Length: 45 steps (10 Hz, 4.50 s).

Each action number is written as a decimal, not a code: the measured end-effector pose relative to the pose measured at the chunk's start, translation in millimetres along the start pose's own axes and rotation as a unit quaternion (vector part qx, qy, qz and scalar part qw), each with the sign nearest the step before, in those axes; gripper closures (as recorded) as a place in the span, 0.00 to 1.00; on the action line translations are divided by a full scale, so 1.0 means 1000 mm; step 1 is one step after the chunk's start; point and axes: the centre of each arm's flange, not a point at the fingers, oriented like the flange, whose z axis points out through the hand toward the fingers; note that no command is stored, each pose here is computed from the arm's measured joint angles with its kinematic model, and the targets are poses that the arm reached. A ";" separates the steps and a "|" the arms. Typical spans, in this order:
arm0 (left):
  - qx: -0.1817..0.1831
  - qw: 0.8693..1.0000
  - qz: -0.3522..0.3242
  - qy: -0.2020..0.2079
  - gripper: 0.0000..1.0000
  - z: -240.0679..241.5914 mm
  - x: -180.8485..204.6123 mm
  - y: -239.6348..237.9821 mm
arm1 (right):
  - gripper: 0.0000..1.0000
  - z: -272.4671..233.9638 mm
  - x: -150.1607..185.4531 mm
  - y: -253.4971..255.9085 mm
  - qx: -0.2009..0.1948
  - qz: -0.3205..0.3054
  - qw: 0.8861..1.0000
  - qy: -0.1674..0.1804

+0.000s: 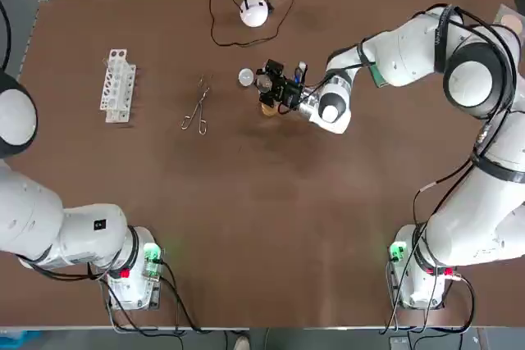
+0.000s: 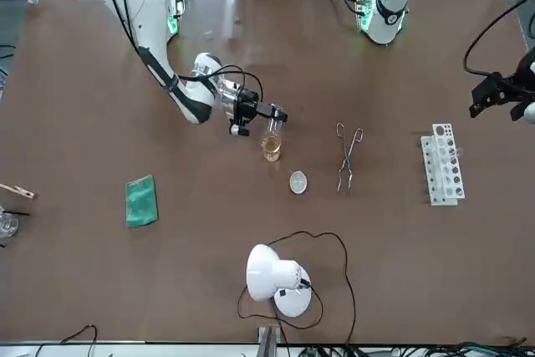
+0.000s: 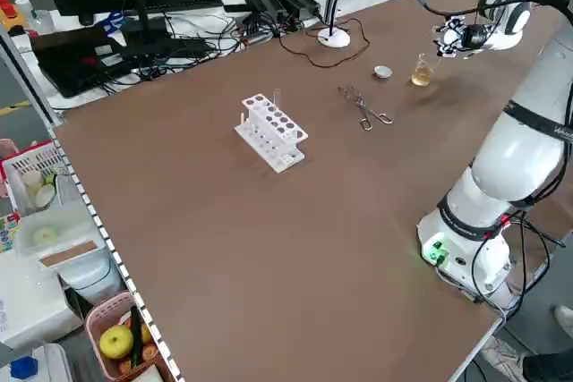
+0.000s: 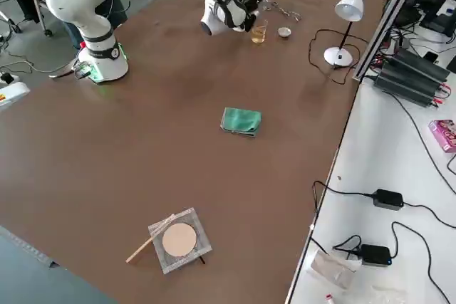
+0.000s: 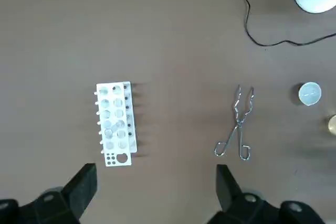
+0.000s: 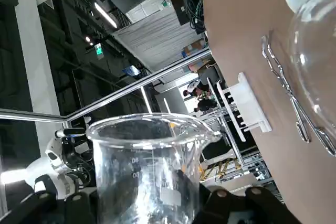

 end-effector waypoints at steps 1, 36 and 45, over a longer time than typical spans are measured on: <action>-0.001 1.000 -0.007 -0.004 0.00 0.004 0.002 -0.001 | 0.61 0.000 0.000 0.000 0.001 0.004 1.000 -0.001; -0.003 1.000 -0.005 -0.004 0.00 0.019 0.021 0.009 | 0.61 -0.021 0.030 -0.012 -0.028 -0.303 0.952 -0.029; -0.003 1.000 -0.007 -0.004 0.00 0.022 0.022 0.006 | 0.61 -0.079 0.071 -0.087 -0.061 -0.450 0.888 -0.069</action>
